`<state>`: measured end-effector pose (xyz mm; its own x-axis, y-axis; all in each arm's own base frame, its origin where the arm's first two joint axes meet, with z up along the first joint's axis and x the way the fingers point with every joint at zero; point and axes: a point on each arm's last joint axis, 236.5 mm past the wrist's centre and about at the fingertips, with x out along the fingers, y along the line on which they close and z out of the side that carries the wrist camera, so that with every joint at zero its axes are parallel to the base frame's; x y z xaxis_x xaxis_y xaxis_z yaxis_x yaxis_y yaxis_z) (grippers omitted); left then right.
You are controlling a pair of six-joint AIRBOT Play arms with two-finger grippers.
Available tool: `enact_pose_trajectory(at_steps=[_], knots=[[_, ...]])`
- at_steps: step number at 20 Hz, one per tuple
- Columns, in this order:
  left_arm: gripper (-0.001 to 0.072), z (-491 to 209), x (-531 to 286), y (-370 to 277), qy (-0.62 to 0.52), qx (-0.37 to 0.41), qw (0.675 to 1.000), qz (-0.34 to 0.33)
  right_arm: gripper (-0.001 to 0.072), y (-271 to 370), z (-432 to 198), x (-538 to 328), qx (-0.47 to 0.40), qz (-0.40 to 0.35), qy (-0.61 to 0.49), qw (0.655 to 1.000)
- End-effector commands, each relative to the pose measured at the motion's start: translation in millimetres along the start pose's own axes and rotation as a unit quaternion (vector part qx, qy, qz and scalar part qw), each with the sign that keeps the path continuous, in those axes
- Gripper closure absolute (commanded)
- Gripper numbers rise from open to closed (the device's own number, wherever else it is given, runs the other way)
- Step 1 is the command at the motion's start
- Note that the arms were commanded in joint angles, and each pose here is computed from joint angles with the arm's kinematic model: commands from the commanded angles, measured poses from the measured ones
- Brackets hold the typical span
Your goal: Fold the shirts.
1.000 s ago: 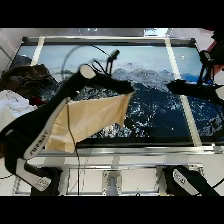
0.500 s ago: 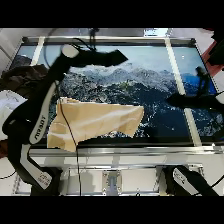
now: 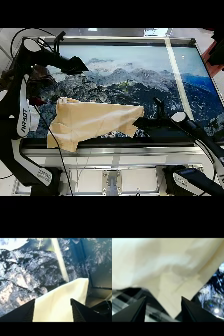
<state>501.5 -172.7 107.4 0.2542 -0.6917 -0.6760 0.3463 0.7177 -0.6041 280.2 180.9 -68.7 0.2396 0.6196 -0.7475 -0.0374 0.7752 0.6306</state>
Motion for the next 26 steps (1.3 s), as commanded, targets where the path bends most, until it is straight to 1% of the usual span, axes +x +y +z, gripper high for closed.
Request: enact_pose_trajectory(at_steps=[1,6,7,8,9,10,14,16,18,20,22,26], knots=[[0.0231,-1,-5,15,0.000,-0.006,1.000,0.018,0.0210,-13,6,36,0.044,-0.005,-0.009,0.999],[0.0231,-1,-5,17,0.000,0.007,1.000,0.022,0.0213,-19,16,48,0.047,-0.011,-0.004,0.999],[0.0231,-1,-5,18,-0.001,0.008,1.000,0.023,0.0277,-17,20,47,0.046,-0.009,-0.008,0.999],[0.0231,0,-5,19,-0.002,0.008,1.000,0.026,0.0420,-13,25,46,0.039,-0.006,-0.013,0.999],[0.0231,-1,-5,22,0.000,0.009,0.999,0.032,0.0621,-8,30,45,0.028,0.000,-0.018,0.999],[0.0231,-2,-6,26,0.003,0.010,0.999,0.040,0.0680,-4,36,43,0.017,0.006,-0.024,1.000],[0.0231,-13,-9,53,0.027,0.009,0.995,0.097,0.0679,16,70,23,-0.044,0.021,-0.048,0.998],[0.0231,-17,-13,67,0.035,0.007,0.991,0.126,0.0680,17,99,-6,-0.073,0.014,-0.073,0.995],[0.0231,-21,-16,77,0.042,0.008,0.988,0.148,0.0680,9,134,-46,-0.075,0.005,-0.119,0.990],[0.0231,-22,-18,81,0.045,0.001,0.987,0.157,0.0681,-3,161,-92,-0.063,-0.002,-0.169,0.984],[0.0231,-28,-13,83,0.049,-0.025,0.986,0.155,0.0681,-13,173,-127,-0.052,-0.002,-0.192,0.980],[0.0227,-74,24,94,0.108,-0.097,0.981,0.132,0.0680,-23,170,-141,-0.046,-0.003,-0.185,0.982]])
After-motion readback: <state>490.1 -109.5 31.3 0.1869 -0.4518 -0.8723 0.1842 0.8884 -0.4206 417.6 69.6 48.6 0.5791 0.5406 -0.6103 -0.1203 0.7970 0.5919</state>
